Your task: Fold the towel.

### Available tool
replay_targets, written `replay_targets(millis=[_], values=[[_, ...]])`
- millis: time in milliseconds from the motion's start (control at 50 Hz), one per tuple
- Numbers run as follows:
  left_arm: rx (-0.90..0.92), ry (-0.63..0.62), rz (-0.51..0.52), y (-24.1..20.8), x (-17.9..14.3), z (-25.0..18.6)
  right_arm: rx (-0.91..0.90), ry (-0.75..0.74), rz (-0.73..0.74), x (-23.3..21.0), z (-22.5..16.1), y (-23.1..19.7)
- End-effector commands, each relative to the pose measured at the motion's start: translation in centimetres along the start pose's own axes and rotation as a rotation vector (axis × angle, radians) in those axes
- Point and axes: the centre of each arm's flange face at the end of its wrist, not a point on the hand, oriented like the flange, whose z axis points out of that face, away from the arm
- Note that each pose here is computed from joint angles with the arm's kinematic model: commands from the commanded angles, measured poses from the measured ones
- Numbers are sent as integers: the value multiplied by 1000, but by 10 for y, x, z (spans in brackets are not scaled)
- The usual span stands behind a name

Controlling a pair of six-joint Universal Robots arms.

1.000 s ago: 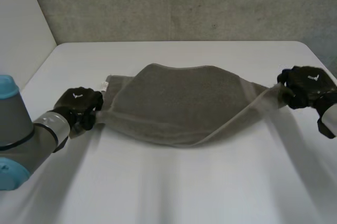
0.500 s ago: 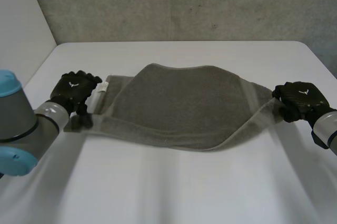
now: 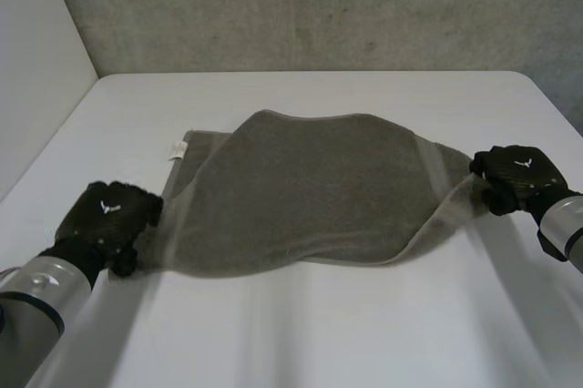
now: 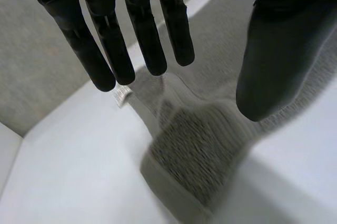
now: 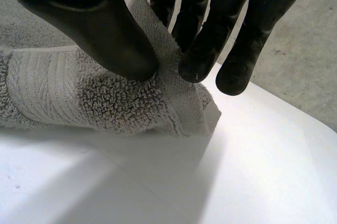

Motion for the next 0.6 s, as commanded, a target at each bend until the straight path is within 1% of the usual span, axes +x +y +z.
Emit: replay_targets(millis=[20, 140, 240, 400, 600], values=[[-96, 70, 32, 19, 8, 5, 0, -3, -2, -1, 0, 0], [-147, 114, 49, 33, 14, 14, 0, -5, -1, -1, 0, 0], [-193, 145, 93, 47, 16, 28, -1, -7, -11, -2, 0, 0], [-194, 136, 97, 49, 11, 44, -3, -11, -32, -4, 0, 1], [-138, 105, 117, 40, 2, 68, -15, -25, -29, -8, 0, 5]])
